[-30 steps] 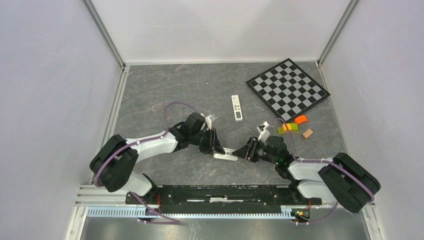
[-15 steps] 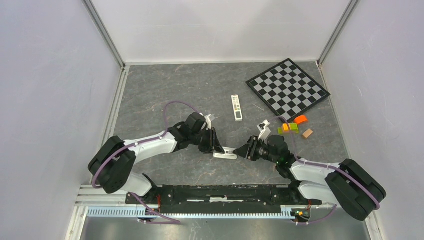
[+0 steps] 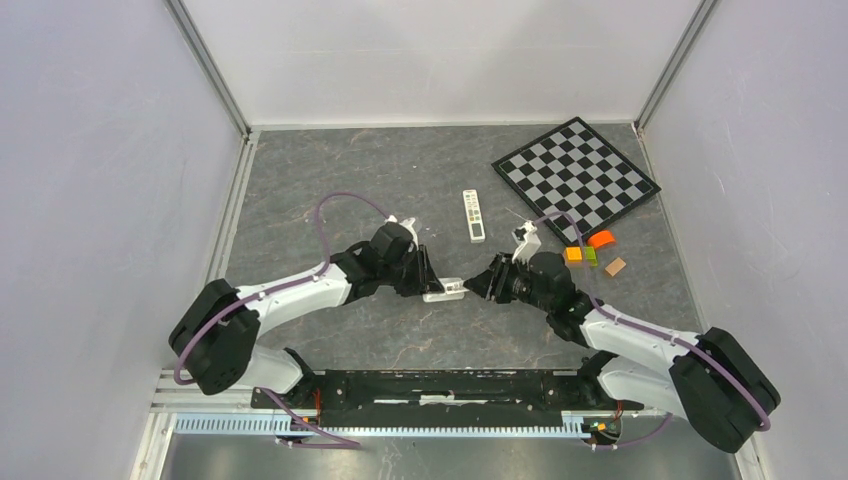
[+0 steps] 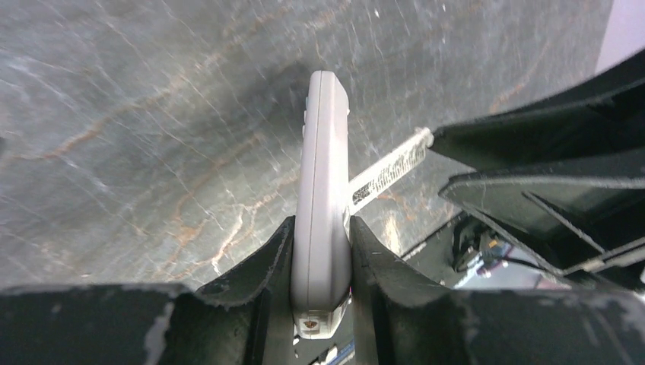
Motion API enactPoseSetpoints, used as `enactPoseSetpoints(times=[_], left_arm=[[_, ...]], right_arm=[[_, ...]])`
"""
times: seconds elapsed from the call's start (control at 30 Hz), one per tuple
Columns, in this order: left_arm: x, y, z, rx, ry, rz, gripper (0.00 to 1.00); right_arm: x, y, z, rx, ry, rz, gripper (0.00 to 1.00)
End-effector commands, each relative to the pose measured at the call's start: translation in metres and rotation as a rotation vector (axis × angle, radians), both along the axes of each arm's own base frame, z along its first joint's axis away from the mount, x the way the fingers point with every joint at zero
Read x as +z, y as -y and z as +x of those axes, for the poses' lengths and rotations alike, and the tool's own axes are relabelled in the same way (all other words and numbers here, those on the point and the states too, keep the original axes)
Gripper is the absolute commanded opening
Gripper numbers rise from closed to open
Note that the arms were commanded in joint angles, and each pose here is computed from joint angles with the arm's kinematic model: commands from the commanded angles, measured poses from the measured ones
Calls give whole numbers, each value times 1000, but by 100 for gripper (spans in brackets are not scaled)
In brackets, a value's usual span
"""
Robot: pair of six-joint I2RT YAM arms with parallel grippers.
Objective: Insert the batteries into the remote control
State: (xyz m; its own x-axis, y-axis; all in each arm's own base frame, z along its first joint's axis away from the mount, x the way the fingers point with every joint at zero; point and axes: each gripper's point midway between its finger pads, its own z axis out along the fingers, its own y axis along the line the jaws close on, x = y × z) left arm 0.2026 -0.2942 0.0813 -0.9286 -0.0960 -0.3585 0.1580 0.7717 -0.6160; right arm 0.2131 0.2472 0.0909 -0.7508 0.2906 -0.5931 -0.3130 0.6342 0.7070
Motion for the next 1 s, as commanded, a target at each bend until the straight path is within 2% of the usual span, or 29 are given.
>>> enactPoseSetpoints(times=[0.0, 0.13, 0.3, 0.6, 0.83, 0.97], left_arm=[[-8, -29, 22, 94, 97, 176, 2], [-7, -40, 33, 107, 137, 263, 2], [-5, -47, 37, 103, 160, 308, 2], [17, -39, 37, 46, 200, 273, 2], [36, -42, 39, 15, 243, 280, 2], [48, -46, 42, -4, 267, 273, 2]], right_arm=[[10, 2, 12, -42, 39, -35, 43], [-10, 17, 16, -115, -7, -120, 44], [-30, 36, 18, -187, -47, -204, 45], [-54, 61, 25, -233, -72, -396, 51], [-68, 71, 27, -164, -55, -554, 51], [-54, 67, 33, -146, 5, -540, 54]])
